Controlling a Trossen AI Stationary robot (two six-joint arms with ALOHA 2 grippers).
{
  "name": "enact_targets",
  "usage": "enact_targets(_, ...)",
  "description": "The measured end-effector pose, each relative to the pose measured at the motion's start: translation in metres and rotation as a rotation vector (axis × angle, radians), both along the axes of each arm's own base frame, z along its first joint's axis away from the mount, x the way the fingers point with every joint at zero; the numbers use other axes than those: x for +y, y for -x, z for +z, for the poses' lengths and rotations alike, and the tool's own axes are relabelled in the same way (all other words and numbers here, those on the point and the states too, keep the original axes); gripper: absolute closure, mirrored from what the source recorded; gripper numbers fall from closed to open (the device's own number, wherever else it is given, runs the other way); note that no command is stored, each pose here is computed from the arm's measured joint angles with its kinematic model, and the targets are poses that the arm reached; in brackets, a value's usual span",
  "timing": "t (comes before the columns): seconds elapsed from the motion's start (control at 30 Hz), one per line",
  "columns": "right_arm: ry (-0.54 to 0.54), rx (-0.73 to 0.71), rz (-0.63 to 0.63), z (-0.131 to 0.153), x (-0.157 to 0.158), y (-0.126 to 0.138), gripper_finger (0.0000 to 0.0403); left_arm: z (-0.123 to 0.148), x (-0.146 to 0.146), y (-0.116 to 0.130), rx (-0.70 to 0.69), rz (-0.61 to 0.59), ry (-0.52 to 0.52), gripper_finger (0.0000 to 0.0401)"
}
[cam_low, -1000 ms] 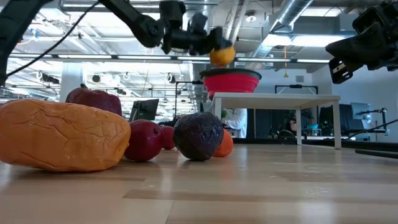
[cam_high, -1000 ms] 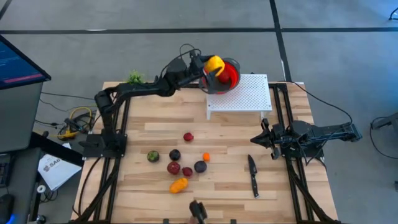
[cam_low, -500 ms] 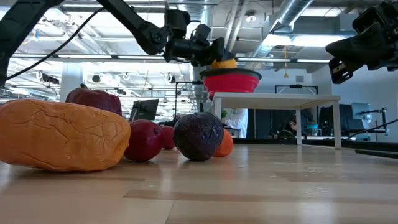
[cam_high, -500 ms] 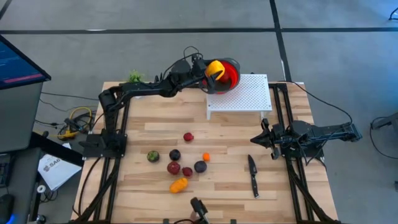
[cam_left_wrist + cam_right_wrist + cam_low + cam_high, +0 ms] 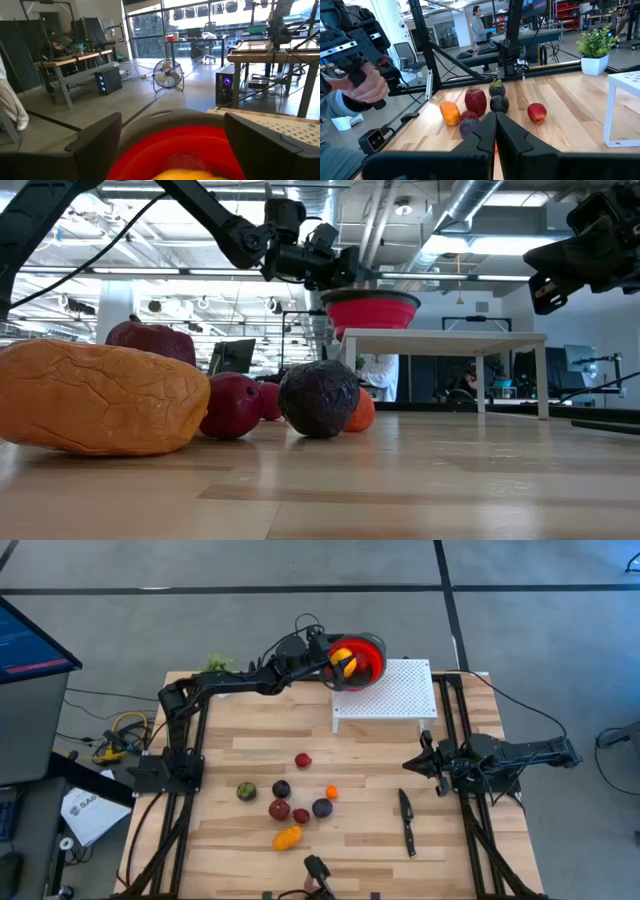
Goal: Pick & Place Fruit
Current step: Put the lemon into the red strainer bowl, then put the pomegranate into the red strainer bowl
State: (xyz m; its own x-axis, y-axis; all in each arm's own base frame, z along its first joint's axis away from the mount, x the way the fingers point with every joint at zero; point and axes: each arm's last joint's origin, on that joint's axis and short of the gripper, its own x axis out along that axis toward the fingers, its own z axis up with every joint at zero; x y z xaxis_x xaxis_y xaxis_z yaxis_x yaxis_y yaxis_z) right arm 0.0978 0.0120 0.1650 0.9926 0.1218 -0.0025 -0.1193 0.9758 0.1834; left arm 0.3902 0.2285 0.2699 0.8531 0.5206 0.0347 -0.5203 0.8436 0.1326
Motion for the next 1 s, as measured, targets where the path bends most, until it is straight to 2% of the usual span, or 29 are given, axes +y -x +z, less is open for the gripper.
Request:
enact_targets(0.13, 0.0, 0.0, 0.0, 0.0, 0.0, 0.0, 0.0397, 0.0, 0.0, 0.0, 0.001, 0.008, -0.001, 0.0052)
enact_targets(0.23, 0.0, 0.0, 0.0, 0.0, 0.0, 0.0, 0.0397, 0.004, -0.001, 0.002, 0.023, 0.015, -0.043, 0.006)
enact_targets(0.33, 0.0, 0.0, 0.0, 0.0, 0.0, 0.0, 0.0397, 0.022, -0.007, 0.007, 0.008, 0.015, -0.098, 0.0071)
enact_targets(0.47, 0.0, 0.0, 0.0, 0.0, 0.0, 0.0, 0.0397, 0.058, -0.035, 0.017, 0.049, -0.024, -0.181, 0.0083)
enact_targets(0.57, 0.0, 0.0, 0.0, 0.0, 0.0, 0.0, 0.0397, 0.076, -0.064, 0.03, 0.145, -0.081, -0.189, 0.009)
enact_targets(0.63, 0.0, 0.0, 0.0, 0.0, 0.0, 0.0, 0.0397, 0.078, -0.085, 0.041, 0.228, -0.129, -0.168, 0.0095)
enact_targets(0.77, 0.0, 0.0, 0.0, 0.0, 0.0, 0.0, 0.0397, 0.062, -0.125, 0.067, 0.348, -0.227, -0.118, 0.0103)
enact_targets(0.9, 0.0, 0.0, 0.0, 0.0, 0.0, 0.0, 0.0397, 0.03, -0.159, 0.092, 0.414, -0.316, -0.103, 0.0104)
enact_targets(1.0, 0.0, 0.0, 0.0, 0.0, 0.0, 0.0, 0.0397, 0.0, -0.177, 0.108, 0.456, -0.363, -0.051, 0.0104)
